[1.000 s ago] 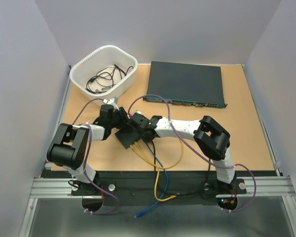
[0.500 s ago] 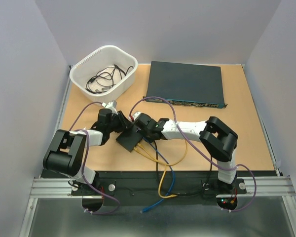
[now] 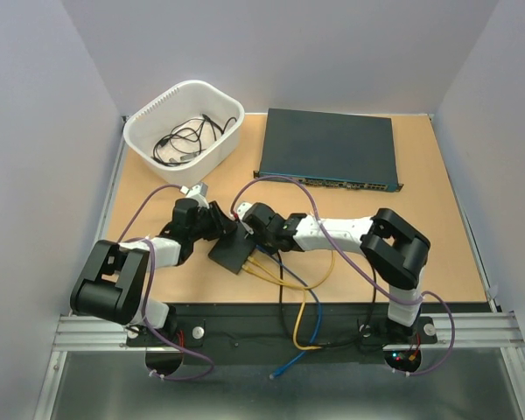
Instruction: Insert the plug into the switch port
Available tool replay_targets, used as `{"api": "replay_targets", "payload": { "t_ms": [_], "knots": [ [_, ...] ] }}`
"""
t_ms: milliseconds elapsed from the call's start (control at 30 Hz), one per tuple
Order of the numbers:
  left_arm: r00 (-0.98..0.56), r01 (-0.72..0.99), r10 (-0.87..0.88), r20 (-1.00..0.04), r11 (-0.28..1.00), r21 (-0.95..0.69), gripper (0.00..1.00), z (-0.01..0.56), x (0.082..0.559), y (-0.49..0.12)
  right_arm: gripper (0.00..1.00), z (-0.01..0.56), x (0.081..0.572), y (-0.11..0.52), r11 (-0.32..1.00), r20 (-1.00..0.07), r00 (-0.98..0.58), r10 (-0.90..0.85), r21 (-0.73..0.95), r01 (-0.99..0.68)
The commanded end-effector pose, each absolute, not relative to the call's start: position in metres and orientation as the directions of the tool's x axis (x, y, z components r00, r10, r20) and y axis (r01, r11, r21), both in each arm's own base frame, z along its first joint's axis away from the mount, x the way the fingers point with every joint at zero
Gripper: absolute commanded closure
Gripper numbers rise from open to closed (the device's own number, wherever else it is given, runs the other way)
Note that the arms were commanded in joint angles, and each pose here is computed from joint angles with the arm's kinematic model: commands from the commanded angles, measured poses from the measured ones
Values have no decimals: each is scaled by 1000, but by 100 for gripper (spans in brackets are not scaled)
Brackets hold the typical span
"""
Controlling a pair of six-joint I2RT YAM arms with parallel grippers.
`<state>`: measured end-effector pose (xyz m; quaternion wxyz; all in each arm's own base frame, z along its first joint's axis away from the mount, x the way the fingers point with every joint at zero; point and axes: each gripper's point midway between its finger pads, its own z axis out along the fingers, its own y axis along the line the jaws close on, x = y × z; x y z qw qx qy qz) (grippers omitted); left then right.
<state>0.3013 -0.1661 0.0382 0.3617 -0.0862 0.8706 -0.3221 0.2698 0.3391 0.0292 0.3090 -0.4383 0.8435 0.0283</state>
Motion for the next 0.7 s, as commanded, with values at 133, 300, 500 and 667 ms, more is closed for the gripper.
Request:
{"api": "replay_targets", "payload": {
  "t_ms": [133, 300, 500, 667],
  "knots": [
    [-707, 223, -339, -620, 726, -651, 41, 71, 304, -189, 100, 68, 291, 356, 612, -673, -318, -668, -253, -749],
    [-691, 257, -344, -635, 705, -661, 41, 79, 309, -195, 100, 67, 290, 357, 604, -675, -310, -670, -253, -756],
    [-700, 282, -358, -618, 657, -700, 47, 83, 315, -212, 100, 70, 293, 361, 611, -703, -294, -648, -249, -752],
    [-706, 280, -345, -618, 665, -692, 54, 75, 318, -217, 100, 72, 295, 360, 614, -720, -286, -633, -242, -751]
  ]
}}
